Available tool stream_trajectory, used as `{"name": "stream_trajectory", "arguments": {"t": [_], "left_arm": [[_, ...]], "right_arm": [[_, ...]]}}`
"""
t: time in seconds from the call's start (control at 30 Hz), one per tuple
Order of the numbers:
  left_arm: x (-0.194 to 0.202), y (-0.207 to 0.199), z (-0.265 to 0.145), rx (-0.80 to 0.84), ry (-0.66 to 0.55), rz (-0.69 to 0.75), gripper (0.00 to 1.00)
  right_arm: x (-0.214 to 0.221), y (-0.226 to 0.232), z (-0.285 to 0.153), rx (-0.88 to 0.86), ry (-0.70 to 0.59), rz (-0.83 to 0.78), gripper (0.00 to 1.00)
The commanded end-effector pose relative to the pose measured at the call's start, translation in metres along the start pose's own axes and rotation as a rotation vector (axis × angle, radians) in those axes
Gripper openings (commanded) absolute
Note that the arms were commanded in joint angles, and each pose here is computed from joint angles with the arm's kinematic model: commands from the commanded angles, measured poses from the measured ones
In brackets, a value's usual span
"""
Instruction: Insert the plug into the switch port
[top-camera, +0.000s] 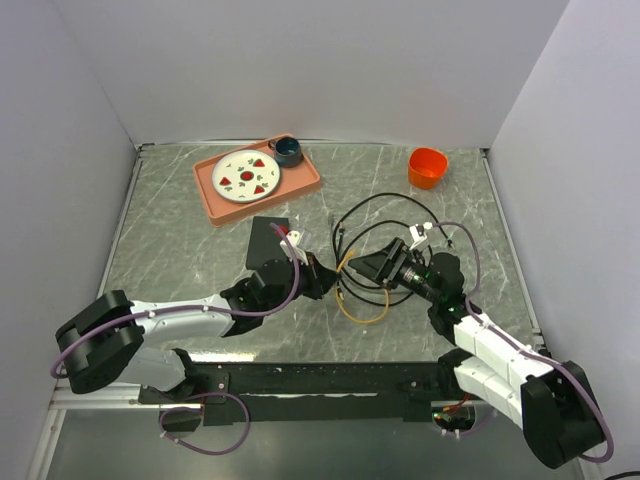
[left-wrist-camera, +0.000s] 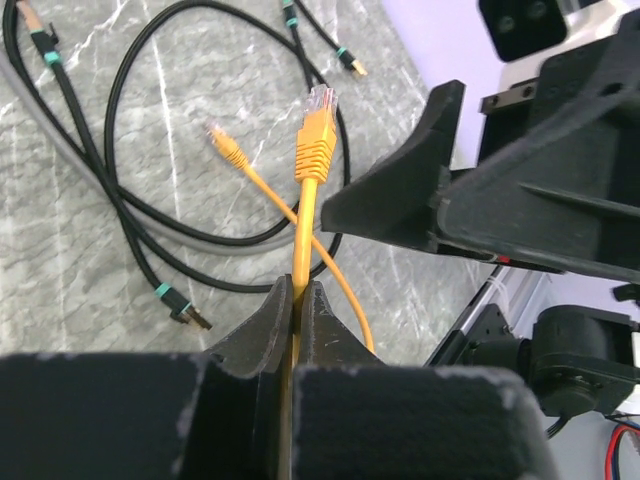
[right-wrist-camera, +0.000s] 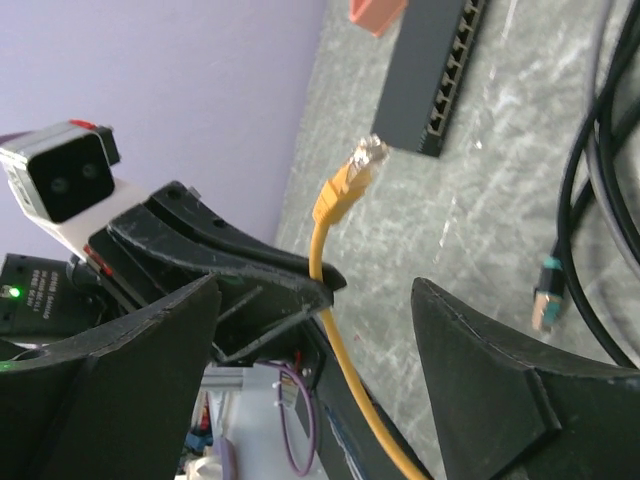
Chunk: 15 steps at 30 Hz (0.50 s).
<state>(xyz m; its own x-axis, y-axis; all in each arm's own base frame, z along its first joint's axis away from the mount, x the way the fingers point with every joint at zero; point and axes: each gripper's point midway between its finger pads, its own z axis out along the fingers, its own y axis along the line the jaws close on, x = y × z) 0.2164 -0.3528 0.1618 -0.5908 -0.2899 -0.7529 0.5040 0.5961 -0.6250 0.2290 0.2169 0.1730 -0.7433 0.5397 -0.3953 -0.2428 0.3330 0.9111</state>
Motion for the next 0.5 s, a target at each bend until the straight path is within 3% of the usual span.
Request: {"name": "stream_trajectory", "arguments": {"t": [0.0, 0.2, 0.3, 0.37, 0.47], "left_arm": [[-0.025, -0.026, -0.003, 0.077, -0.088, -0.033, 0.01], [-0.024, -0.034, -0.003, 0.102, -0.082, -0.023, 0.01], [-0.023, -0.038, -0.004, 0.117, -0.081, -0.022, 0.01], [-0.020, -0.039, -0.004, 0.121, -0.076, -0.025, 0.01], [-0.019, -0.038, -0.004, 0.118, -0.074, -0.028, 0.01]], "right_arm": [[-0.018, 0.020, 0.006, -0.090, -0.069, -0.028, 0.81], [-0.017, 0.021, 0.022, -0.125, -0.037, 0.000, 0.72], [-0.015, 0.027, 0.026, -0.182, -0.030, 0.004, 0.57], [-0.012, 0.033, 0.030, -0.221, -0.011, 0.007, 0.45], [-0.011, 0.041, 0.034, -0.265, 0.004, -0.007, 0.13]]}}
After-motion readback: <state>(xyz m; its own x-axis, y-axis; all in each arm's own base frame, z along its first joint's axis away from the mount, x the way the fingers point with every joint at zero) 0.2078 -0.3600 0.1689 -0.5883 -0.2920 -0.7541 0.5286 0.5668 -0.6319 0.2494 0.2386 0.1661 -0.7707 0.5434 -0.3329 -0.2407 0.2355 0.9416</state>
